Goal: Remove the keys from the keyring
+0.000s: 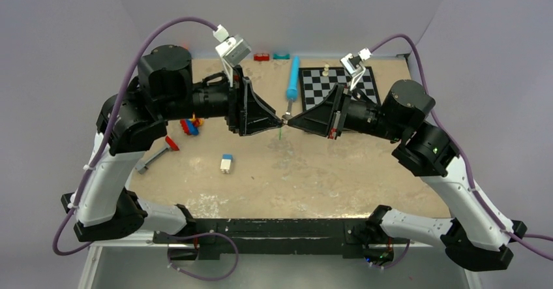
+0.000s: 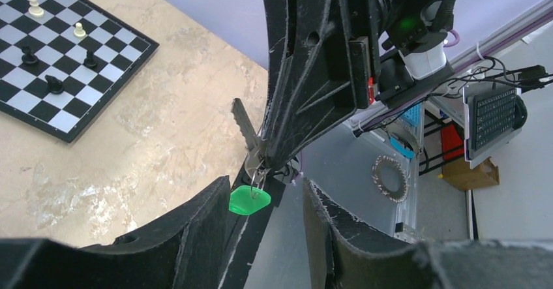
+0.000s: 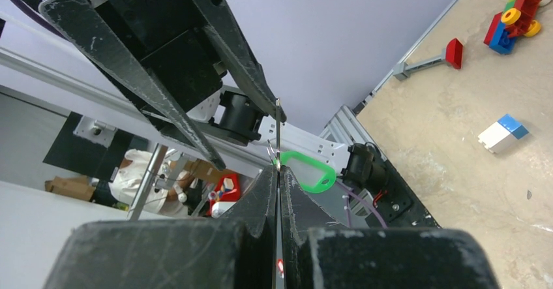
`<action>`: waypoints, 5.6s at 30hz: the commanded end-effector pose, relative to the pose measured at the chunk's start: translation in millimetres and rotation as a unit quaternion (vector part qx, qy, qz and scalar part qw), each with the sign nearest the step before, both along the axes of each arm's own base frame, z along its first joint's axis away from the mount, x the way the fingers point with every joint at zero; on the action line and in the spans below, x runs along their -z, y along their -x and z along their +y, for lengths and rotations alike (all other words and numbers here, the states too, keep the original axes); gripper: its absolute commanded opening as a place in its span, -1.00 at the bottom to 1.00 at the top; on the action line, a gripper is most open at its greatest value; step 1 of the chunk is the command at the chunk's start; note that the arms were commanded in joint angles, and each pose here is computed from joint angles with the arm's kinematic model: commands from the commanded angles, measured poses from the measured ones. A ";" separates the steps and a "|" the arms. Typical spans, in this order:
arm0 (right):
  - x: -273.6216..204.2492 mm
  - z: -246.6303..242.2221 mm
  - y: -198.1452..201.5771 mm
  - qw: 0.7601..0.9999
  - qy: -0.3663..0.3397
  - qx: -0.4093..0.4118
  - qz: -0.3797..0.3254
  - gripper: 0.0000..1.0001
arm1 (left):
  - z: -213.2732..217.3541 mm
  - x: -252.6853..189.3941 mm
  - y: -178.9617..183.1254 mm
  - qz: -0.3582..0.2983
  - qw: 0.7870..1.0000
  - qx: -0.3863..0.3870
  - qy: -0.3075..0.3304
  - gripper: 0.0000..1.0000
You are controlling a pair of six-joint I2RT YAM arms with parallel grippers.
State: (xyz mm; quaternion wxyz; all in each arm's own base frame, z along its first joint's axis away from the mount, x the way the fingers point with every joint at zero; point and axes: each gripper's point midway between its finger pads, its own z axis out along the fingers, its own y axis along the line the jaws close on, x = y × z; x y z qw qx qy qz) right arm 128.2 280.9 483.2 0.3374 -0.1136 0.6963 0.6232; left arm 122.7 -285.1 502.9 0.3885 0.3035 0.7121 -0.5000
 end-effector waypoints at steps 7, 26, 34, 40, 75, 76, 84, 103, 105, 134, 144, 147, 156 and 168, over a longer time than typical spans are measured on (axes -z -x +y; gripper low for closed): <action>-22.5 -2.1 9.7 0.999 -0.027 -0.020 -0.030 -1.00 | -5.3 2.1 -3.0 -0.003 1.000 0.007 0.005 -0.10; -23.4 1.5 5.8 0.999 -0.032 -0.019 -0.030 -1.00 | -17.3 4.5 -2.4 0.005 0.999 0.030 0.018 -1.00; -26.7 0.7 2.6 0.998 -0.063 -0.006 -0.022 -1.00 | -19.6 -1.1 -4.2 0.026 0.998 0.012 0.060 -1.00; -29.0 -0.7 -3.0 0.996 -0.082 0.011 -0.019 -0.68 | -15.4 -7.0 -11.2 0.046 0.992 -0.030 0.110 -1.00; -53.8 -5.3 -9.1 0.986 -0.160 0.031 -0.039 -0.81 | 18.6 -14.5 -54.4 0.114 0.924 -0.197 0.307 -1.00; -51.4 -4.2 -10.0 0.986 -0.158 0.031 -0.036 -0.81 | 18.9 -13.6 -54.4 0.116 0.922 -0.197 0.311 -1.00; -49.7 0.0 -9.9 0.985 -0.167 0.021 -0.034 -0.77 | 24.5 -12.8 -62.5 0.122 0.910 -0.222 0.329 -1.00; -48.7 -19.8 -0.6 0.993 -0.073 0.046 -0.081 0.00 | 13.4 -31.6 -8.0 0.074 0.973 -0.090 0.198 -1.00; -49.4 -16.1 0.0 0.993 -0.071 0.036 -0.084 -0.02 | 11.4 -32.2 -6.4 0.077 0.975 -0.083 0.190 -1.00; -69.4 -16.3 21.0 0.986 -0.094 -0.014 -0.140 -0.19 | -11.1 -33.2 -0.9 0.093 0.979 -0.026 0.181 -1.00; -66.8 -12.2 19.6 0.986 -0.102 -0.020 -0.130 -0.49 | -13.0 -34.8 0.3 0.096 0.978 -0.020 0.186 -1.00; -62.2 -8.9 15.4 0.987 -0.101 -0.018 -0.123 -0.60 | -16.4 -37.7 -0.6 0.099 0.976 -0.015 0.194 -1.00; -58.2 -7.4 11.4 0.988 -0.102 -0.011 -0.113 -0.99 | -20.9 -37.5 -2.9 0.107 0.974 -0.012 0.200 -1.00; -57.9 -11.5 13.1 0.989 -0.102 -0.005 -0.109 -1.00 | -19.4 -40.6 0.8 0.101 0.975 -0.004 0.200 0.34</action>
